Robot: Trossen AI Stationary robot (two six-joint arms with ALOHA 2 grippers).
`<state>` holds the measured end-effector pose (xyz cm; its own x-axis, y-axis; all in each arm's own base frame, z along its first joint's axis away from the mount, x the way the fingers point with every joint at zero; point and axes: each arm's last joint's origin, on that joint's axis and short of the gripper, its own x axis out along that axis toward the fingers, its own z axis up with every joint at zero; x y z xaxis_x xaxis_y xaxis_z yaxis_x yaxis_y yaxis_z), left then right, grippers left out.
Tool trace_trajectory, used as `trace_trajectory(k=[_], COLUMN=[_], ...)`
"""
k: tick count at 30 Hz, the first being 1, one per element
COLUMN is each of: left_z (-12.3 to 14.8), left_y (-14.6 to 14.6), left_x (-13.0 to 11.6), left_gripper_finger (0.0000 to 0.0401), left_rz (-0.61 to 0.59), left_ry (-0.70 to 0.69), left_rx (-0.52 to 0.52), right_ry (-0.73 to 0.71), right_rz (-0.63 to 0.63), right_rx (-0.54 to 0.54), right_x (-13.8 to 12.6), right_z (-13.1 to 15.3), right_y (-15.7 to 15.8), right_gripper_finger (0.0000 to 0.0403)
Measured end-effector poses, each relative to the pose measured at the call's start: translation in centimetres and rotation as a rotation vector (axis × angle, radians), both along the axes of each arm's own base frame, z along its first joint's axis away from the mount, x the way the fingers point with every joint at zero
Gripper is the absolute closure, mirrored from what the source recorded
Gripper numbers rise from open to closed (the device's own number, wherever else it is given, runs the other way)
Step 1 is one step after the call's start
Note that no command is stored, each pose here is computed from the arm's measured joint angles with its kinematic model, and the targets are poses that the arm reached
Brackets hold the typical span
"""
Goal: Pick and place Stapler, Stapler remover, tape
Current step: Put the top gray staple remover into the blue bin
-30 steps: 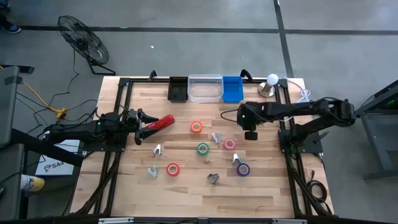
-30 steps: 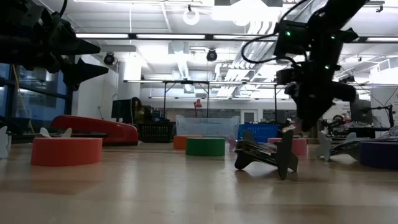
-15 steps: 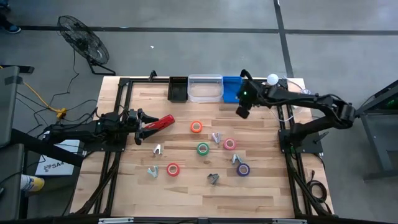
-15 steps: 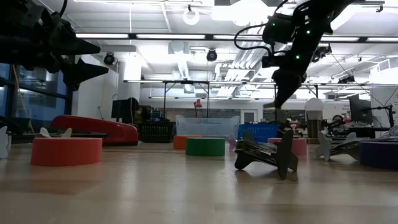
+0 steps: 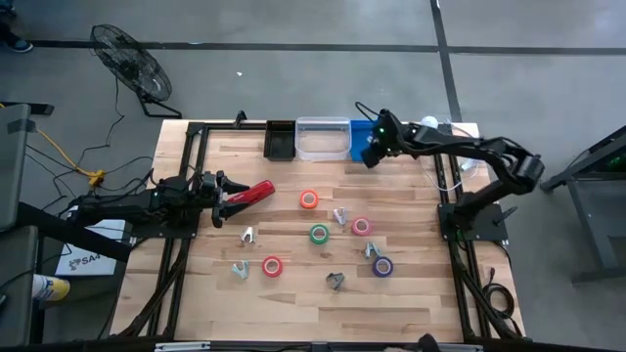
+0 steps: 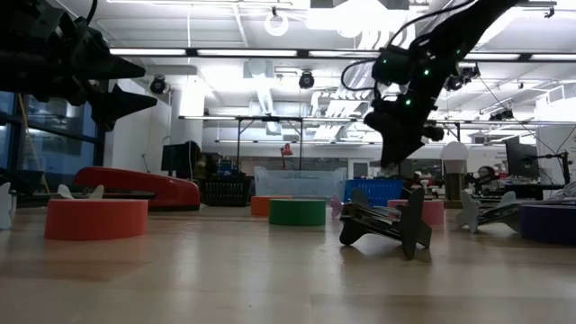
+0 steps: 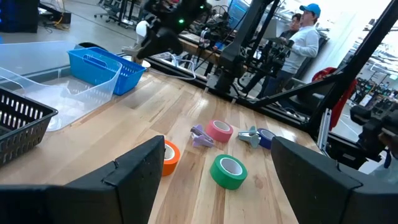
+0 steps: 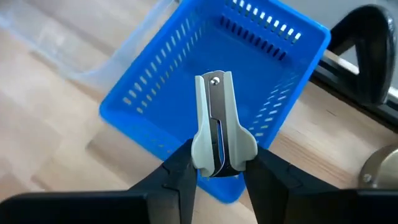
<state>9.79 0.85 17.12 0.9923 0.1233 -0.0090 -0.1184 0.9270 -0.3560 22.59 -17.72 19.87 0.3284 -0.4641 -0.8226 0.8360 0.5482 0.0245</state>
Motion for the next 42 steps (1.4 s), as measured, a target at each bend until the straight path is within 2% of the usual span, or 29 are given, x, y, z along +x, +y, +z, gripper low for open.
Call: trace_trajectory(k=[6,11,23,42], left_z=[0.0,0.0,0.0,0.0], left_y=[0.0,0.0,0.0,0.0], left_x=[0.0,0.0,0.0,0.0], left_gripper_finger=[0.0110,0.0110,0.0110,0.0110], left_rz=[0.000,0.000,0.000,0.000], left_ry=[0.000,0.000,0.000,0.000], left_rx=[0.000,0.000,0.000,0.000], right_ry=[-0.045,0.005,0.102,0.129], right_rz=[-0.075,-0.088,-0.082,-0.063], right_rx=[0.067,0.141,0.241,0.226], right_x=[1.8,2.9,3.3,3.2], right_z=[0.0,-0.4,-1.9,-1.9], right_y=[-2.2,-3.6,-3.9,-3.9], right_gripper_finger=[0.0298,0.0295,0.0293,0.0292])
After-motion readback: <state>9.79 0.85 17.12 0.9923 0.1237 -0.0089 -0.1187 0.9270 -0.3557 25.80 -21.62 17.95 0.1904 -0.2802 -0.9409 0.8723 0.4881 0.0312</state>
